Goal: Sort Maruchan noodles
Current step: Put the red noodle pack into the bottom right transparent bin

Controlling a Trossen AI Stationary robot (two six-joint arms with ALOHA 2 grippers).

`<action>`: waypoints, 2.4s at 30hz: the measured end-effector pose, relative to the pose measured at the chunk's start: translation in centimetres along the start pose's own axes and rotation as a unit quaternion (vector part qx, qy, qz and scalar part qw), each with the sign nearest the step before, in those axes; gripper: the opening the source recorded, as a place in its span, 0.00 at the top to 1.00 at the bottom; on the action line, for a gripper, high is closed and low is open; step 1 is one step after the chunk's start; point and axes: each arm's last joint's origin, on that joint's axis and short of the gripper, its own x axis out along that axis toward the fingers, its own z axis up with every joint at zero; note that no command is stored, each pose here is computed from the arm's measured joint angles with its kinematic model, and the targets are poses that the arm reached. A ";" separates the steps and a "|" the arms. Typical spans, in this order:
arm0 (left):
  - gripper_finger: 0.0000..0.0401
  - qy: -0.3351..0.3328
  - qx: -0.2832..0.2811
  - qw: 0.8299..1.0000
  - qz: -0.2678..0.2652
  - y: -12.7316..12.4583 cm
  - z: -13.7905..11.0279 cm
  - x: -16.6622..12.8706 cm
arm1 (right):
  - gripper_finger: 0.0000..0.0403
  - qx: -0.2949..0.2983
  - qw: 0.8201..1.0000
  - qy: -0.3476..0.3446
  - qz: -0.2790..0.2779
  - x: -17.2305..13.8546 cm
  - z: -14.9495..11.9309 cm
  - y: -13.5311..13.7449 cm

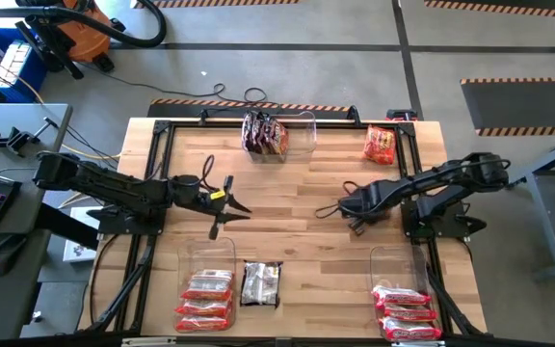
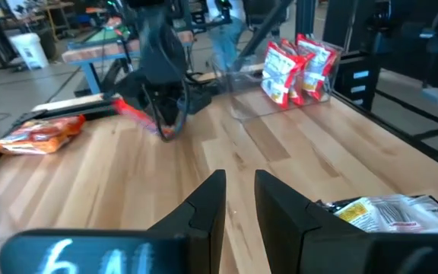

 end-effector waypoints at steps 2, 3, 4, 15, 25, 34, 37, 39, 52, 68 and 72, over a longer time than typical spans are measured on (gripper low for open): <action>0.84 0.006 0.000 1.000 -0.005 -0.1 0.0 0.6 | 1.00 -0.026 0.998 -0.029 0.040 -0.5 0.4 0.9; 0.84 0.009 0.000 1.000 -0.007 -0.1 0.1 0.9 | 1.00 -0.037 0.997 -0.041 0.052 -0.9 0.6 1.3; 0.84 0.014 -0.001 1.000 -0.008 -0.2 0.0 1.1 | 1.00 -0.049 0.996 -0.051 0.057 -1.3 0.7 1.6; 0.84 0.060 -0.006 0.998 -0.017 -0.1 -0.9 4.3 | 1.00 -0.023 0.996 -0.063 -0.053 -4.3 0.6 0.7; 0.83 0.100 -0.008 0.995 0.004 0.3 -1.8 7.8 | 1.00 0.003 0.997 -0.051 -0.058 -1.0 -0.5 -0.1; 0.69 0.140 -0.002 0.988 0.064 0.9 -3.4 11.2 | 1.00 -0.018 0.990 -0.132 0.048 -2.2 -0.1 3.0; 0.64 0.147 -0.002 0.987 0.061 0.9 -4.0 12.6 | 1.00 -0.027 0.983 -0.156 0.095 -2.4 0.0 4.2; 0.60 0.158 -0.001 0.986 0.059 0.8 -4.5 13.3 | 1.00 -0.035 0.976 -0.173 0.127 -2.5 0.1 5.0; 0.48 0.200 0.043 0.973 0.104 -0.2 -6.8 17.2 | 1.00 -0.069 0.961 -0.209 0.165 -1.8 0.7 7.2; 0.92 0.268 0.107 0.952 0.101 0.0 -7.4 17.5 | 0.99 -0.129 0.942 -0.255 0.175 -2.4 0.9 8.1; 0.97 0.271 0.167 0.934 0.163 -0.2 -7.0 17.5 | 0.91 -0.173 0.929 -0.282 0.166 -4.1 1.0 8.9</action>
